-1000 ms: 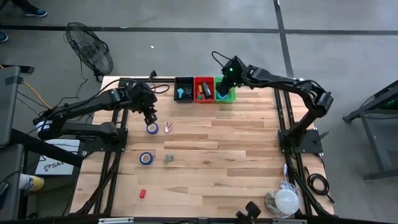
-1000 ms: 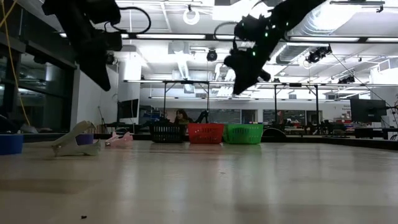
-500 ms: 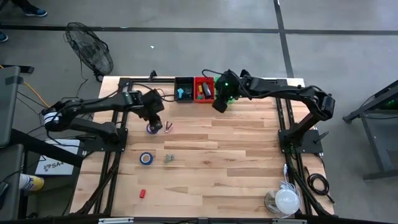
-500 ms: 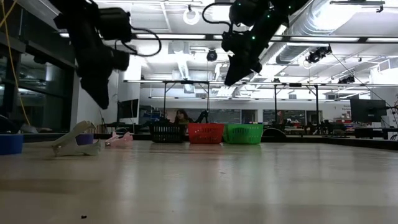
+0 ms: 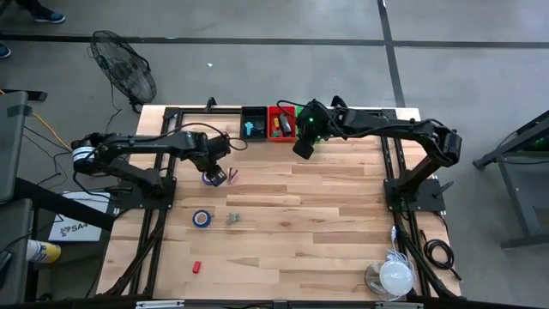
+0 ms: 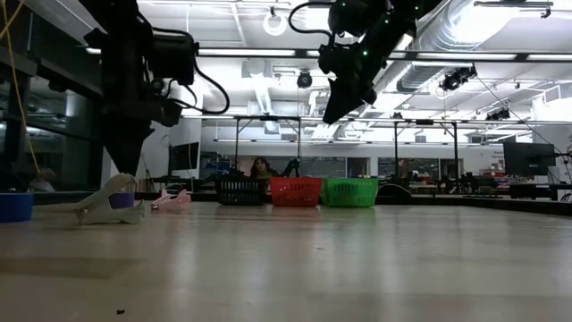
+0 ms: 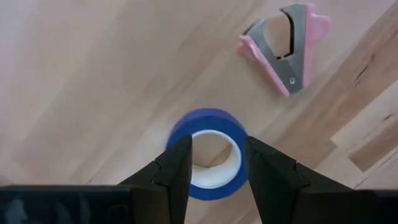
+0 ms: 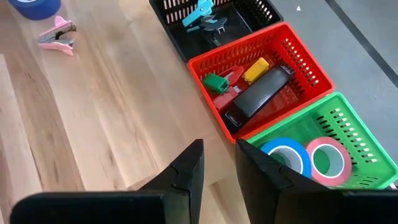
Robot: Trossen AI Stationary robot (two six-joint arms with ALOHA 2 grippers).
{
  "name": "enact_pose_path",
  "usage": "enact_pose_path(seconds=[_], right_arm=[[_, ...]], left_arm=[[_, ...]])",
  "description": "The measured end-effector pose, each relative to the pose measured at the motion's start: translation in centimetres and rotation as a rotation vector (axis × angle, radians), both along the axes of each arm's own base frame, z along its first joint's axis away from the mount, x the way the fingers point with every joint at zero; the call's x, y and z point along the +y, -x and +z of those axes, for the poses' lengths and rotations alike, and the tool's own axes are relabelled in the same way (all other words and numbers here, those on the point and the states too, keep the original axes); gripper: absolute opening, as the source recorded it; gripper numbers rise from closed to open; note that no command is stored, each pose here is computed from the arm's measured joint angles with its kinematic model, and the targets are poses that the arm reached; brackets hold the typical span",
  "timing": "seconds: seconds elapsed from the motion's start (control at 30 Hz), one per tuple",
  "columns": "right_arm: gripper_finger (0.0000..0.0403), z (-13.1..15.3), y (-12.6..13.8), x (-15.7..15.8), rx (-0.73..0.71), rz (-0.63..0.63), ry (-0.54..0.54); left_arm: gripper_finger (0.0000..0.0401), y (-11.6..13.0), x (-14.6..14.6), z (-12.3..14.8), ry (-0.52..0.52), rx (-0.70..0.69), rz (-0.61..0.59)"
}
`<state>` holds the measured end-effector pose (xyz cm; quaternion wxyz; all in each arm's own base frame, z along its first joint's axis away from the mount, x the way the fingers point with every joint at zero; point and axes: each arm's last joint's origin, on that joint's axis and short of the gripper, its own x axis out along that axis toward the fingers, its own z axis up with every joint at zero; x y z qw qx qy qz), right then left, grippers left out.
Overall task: Pick and place Stapler, Stapler remover, tape
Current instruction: Put the purple tape into the green bin
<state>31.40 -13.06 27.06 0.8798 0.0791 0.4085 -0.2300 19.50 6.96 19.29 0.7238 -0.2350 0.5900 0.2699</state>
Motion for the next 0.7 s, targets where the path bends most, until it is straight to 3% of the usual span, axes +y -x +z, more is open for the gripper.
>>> enact_pose_path(seconds=[0.7], right_arm=[[0.0083, 0.0, 0.0, 0.0, -0.003, -0.015, -0.018]], left_arm=[[0.0140, -0.1, -1.9, -0.9, -0.038, 0.036, 0.048]])
